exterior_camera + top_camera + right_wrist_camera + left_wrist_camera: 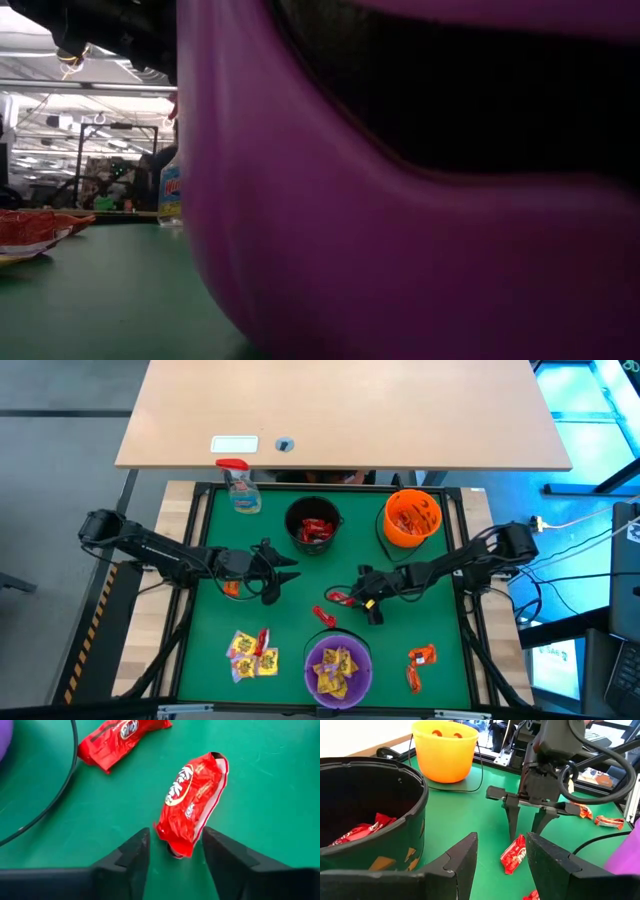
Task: Sort candy
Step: Put the red chocolate into the black bucket
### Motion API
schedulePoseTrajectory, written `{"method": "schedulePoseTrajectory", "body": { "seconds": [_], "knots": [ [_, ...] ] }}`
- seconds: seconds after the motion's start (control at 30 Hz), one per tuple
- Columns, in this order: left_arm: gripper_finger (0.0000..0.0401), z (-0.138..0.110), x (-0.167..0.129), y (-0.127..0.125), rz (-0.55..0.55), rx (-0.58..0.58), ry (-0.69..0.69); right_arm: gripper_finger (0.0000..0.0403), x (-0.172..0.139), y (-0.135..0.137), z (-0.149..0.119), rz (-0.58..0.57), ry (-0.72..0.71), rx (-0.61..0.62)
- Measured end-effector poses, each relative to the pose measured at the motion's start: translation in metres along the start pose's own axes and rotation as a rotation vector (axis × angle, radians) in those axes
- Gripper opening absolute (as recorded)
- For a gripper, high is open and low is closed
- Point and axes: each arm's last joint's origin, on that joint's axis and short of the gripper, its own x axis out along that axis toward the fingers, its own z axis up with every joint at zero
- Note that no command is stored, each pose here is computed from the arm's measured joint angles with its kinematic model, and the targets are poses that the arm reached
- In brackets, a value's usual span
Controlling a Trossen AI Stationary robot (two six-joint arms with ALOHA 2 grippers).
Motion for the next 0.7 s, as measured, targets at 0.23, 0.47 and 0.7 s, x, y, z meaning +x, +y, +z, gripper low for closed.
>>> {"method": "schedulePoseTrajectory", "body": {
  "seconds": [0.23, 0.47, 0.7],
  "knots": [
    [0.0157, 0.000, 0.000, 0.000, -0.004, 0.000, 0.001, 0.0072, 0.003, -0.001, 0.001, -0.002, 0.002, 0.003],
    [0.0157, 0.000, 0.000, 0.000, -0.004, 0.001, 0.002, 0.0019, 0.003, -0.001, 0.005, -0.004, 0.004, 0.003],
    [0.0157, -0.001, -0.001, -0.003, -0.017, 0.005, 0.005, 0.0014, -0.012, -0.003, 0.029, -0.099, 0.035, -0.021]
  ]
}}
